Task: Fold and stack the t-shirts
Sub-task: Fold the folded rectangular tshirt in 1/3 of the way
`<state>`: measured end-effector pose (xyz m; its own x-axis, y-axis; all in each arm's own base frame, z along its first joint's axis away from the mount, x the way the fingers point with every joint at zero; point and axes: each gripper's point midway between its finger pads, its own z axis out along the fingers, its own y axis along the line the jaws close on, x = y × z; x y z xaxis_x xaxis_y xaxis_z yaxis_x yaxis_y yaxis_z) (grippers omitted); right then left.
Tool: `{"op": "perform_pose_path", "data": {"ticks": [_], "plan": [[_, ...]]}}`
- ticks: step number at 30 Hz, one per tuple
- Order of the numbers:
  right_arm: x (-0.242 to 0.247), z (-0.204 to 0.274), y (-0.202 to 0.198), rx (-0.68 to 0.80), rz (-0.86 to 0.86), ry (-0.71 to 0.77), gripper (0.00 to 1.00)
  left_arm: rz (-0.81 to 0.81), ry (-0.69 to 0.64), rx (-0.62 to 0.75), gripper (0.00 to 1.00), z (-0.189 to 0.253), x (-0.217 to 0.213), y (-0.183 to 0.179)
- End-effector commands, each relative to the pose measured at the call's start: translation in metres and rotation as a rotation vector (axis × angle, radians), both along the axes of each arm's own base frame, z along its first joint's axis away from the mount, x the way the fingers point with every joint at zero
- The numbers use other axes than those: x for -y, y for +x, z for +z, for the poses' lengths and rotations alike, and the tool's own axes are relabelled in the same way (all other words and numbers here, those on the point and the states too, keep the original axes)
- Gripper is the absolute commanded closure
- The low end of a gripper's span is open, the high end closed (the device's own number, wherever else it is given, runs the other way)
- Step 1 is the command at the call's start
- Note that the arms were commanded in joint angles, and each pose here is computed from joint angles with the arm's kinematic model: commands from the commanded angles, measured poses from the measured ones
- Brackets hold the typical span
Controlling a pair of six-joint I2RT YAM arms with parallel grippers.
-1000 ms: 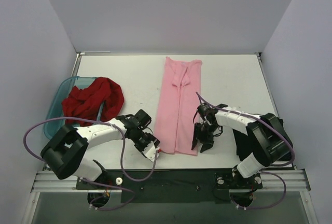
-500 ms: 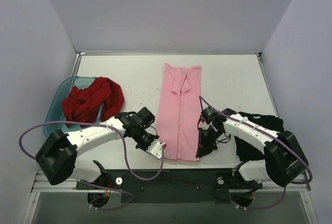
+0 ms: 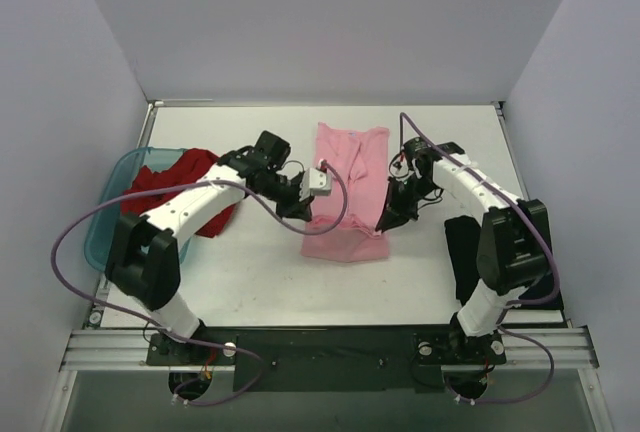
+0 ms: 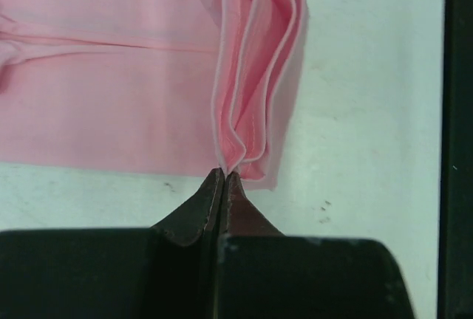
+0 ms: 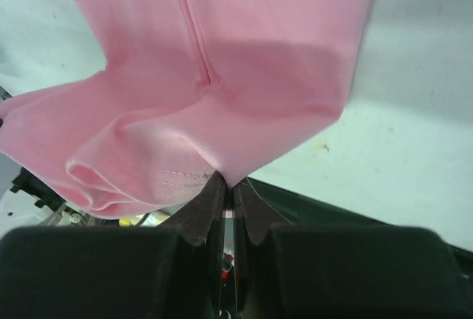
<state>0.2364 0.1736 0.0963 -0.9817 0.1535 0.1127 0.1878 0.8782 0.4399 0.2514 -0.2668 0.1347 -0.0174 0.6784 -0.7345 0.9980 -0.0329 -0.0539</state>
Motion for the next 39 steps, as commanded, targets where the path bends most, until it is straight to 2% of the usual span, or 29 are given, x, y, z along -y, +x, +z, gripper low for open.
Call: {"op": "perform_pose_path", "data": {"ticks": [1, 5, 10, 17, 20, 21, 22, 23, 24, 26, 29, 32, 34, 35, 36, 37, 39], "plan": [[0.008, 0.001, 0.028, -0.025, -0.006, 0.005, 1.00, 0.109, -0.029, -0.043, 1.00, 0.010, 0.011, 0.053], [0.013, 0.003, 0.063, -0.006, -0.047, 0.016, 1.00, 0.169, -0.022, -0.048, 1.00, 0.002, 0.015, 0.094], [0.024, -0.006, 0.084, -0.040, -0.093, 0.018, 1.00, 0.188, -0.018, -0.003, 1.00, -0.007, 0.023, 0.128], [0.023, -0.022, 0.103, -0.098, -0.119, 0.065, 1.00, 0.244, 0.003, -0.074, 1.00, -0.031, 0.024, 0.147], [0.027, -0.030, 0.109, -0.098, -0.125, 0.039, 1.00, 0.253, 0.010, -0.087, 1.00, -0.037, 0.023, 0.149], [0.027, -0.030, 0.111, -0.095, -0.125, 0.038, 0.99, 0.252, 0.013, -0.091, 1.00, -0.040, 0.023, 0.149], [0.028, -0.033, 0.114, -0.096, -0.130, 0.031, 0.90, 0.255, 0.013, -0.088, 0.98, -0.043, 0.024, 0.151], [0.030, -0.035, 0.114, -0.098, -0.133, 0.022, 0.82, 0.274, 0.018, -0.093, 0.89, -0.044, 0.024, 0.153], [0.036, -0.039, 0.118, -0.098, -0.150, -0.003, 0.69, 0.304, 0.030, -0.103, 0.68, -0.047, 0.023, 0.157], [0.048, -0.036, 0.130, -0.076, -0.182, -0.021, 0.61, 0.384, 0.058, -0.095, 0.51, -0.047, 0.016, 0.169], [0.069, -0.002, 0.151, 0.033, -0.210, -0.050, 0.57, 0.495, 0.020, -0.072, 0.42, -0.008, 0.009, 0.194], [0.092, 0.032, 0.150, 0.168, -0.162, -0.172, 0.55, 0.534, -0.022, -0.034, 0.40, 0.027, 0.001, 0.202], [0.089, 0.032, 0.133, 0.174, -0.127, -0.192, 0.61, 0.450, -0.040, -0.020, 0.42, 0.036, 0.009, 0.186], [0.078, 0.029, 0.126, 0.166, -0.097, -0.177, 0.65, 0.419, -0.024, -0.049, 0.50, 0.025, 0.011, 0.173], [0.071, 0.016, 0.112, 0.133, -0.067, -0.166, 0.74, 0.367, -0.021, -0.065, 0.55, 0.018, 0.019, 0.158], [0.058, 0.010, 0.103, 0.115, -0.030, -0.141, 0.79, 0.339, 0.006, -0.107, 0.63, 0.003, 0.023, 0.142], [0.040, -0.012, 0.091, 0.056, 0.011, -0.112, 0.93, 0.320, 0.021, -0.156, 0.70, -0.015, 0.028, 0.128]]}}
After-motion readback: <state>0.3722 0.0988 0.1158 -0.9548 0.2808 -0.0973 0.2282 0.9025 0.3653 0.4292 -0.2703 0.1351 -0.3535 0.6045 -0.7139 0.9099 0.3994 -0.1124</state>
